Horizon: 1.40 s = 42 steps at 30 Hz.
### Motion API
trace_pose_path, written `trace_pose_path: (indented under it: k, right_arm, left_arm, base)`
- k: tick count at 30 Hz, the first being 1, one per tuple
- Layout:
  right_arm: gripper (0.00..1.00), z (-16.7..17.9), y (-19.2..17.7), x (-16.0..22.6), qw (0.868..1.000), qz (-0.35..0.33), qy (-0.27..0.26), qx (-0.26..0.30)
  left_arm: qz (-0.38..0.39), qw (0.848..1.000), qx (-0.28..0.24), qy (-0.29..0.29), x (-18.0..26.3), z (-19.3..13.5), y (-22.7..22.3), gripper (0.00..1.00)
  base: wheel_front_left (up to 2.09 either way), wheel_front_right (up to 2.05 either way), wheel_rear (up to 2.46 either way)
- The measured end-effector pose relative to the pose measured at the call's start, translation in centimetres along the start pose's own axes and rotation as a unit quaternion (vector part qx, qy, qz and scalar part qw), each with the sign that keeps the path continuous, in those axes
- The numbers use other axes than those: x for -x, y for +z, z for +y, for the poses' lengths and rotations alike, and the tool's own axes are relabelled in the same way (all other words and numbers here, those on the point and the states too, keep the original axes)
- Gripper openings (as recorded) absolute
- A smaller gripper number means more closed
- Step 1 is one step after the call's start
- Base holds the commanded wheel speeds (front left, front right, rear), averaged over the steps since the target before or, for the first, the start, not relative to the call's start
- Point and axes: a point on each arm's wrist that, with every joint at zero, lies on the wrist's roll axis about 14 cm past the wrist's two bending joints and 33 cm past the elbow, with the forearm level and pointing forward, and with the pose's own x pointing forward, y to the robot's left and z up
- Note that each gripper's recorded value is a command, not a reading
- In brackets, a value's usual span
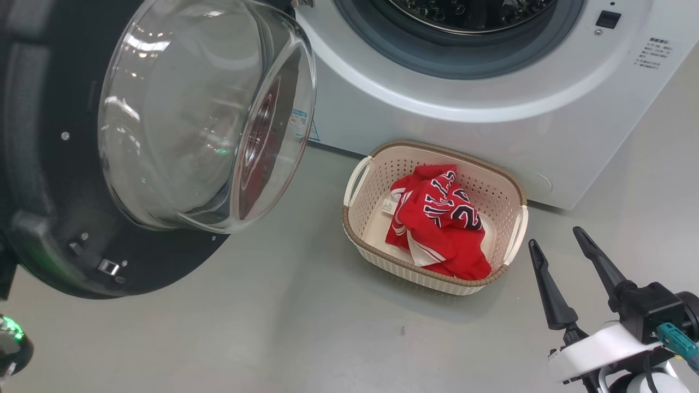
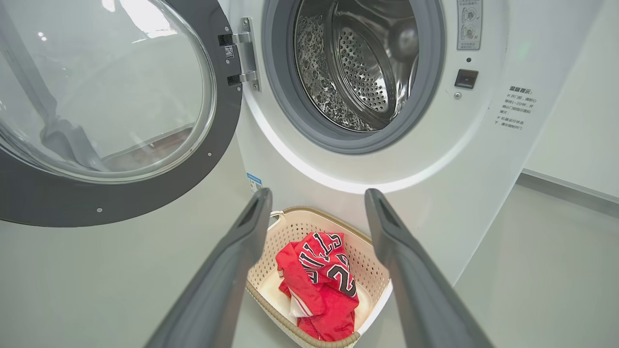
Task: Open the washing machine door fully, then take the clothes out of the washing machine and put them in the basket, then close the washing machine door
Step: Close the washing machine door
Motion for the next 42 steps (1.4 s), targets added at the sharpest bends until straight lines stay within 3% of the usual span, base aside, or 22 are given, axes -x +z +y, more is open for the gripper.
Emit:
trace_pose_path:
  k: [18, 42]
  right_arm:
    - [1.00, -0.4, 0.6, 0.1, 1.000, -0.012, -0.011, -0.005]
    - [1.00, -2.0, 1.7, 1.7, 0.997, -0.047, -0.062, -0.021]
  left_arm:
    - [0.140, 0.989, 0.015, -0.043, -0.4, -0.4, -7.0, 0.00]
    - [0.342, 0.935, 0.026, -0.091, -1.1, -2.2, -19.6, 0.00]
  base:
    - [0.00, 0.00, 0.00]
    - [0.00, 0.00, 0.00]
